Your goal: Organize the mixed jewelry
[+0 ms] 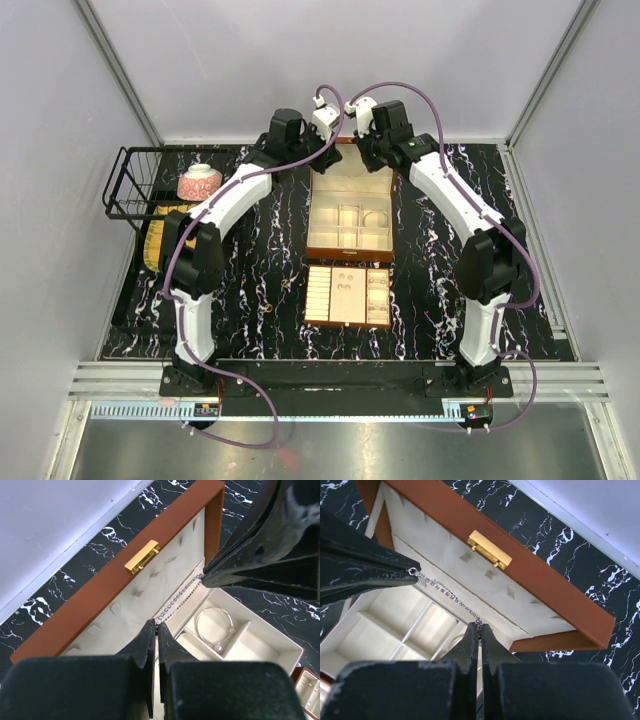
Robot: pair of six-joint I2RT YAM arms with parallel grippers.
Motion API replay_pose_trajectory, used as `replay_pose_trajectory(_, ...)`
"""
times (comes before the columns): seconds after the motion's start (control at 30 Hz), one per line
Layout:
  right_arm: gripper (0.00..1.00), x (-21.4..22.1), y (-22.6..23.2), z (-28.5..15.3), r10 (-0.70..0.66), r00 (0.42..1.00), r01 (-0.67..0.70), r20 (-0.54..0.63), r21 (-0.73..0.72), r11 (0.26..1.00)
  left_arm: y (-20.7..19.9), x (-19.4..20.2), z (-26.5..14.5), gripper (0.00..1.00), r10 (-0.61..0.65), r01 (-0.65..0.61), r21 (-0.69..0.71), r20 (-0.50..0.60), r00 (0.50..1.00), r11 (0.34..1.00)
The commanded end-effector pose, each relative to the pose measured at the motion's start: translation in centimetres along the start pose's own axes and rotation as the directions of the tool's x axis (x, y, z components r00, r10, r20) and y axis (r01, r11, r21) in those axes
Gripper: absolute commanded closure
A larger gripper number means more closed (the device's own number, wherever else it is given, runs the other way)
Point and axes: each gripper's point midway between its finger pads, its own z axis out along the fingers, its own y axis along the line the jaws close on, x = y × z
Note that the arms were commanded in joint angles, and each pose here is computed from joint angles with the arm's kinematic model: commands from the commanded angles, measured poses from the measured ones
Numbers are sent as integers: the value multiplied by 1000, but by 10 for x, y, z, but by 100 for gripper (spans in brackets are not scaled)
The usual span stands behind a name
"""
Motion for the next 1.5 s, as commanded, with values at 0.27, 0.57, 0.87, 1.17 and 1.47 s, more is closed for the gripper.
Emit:
replay_pose_trajectory(0.27, 100, -24, -27, 7, -48, 996, 38, 69, 142, 989, 30, -26, 10, 100, 56, -49, -114, 64, 996, 992)
replay_pose_trajectory(0.57, 100, -21, -35, 9, -66, 996, 53, 60, 190, 980, 35, -23, 17, 100, 48, -39, -144, 60, 997, 989)
replay_pose_trajectory(0.87, 100, -13, -38, 16, -80, 996, 69, 43, 211, 975, 38, -21, 24, 100, 50, -40, -160, 61, 997, 986)
replay_pose_trajectory(1.17, 100, -3, -38, 24, -88, 996, 81, 22, 217, 973, 43, -21, 27, 100, 64, -53, -179, 60, 996, 982)
replay_pose_trajectory(1.47, 100, 3, -38, 28, -92, 996, 88, 10, 220, 972, 46, -19, 30, 100, 75, -63, -191, 57, 996, 980)
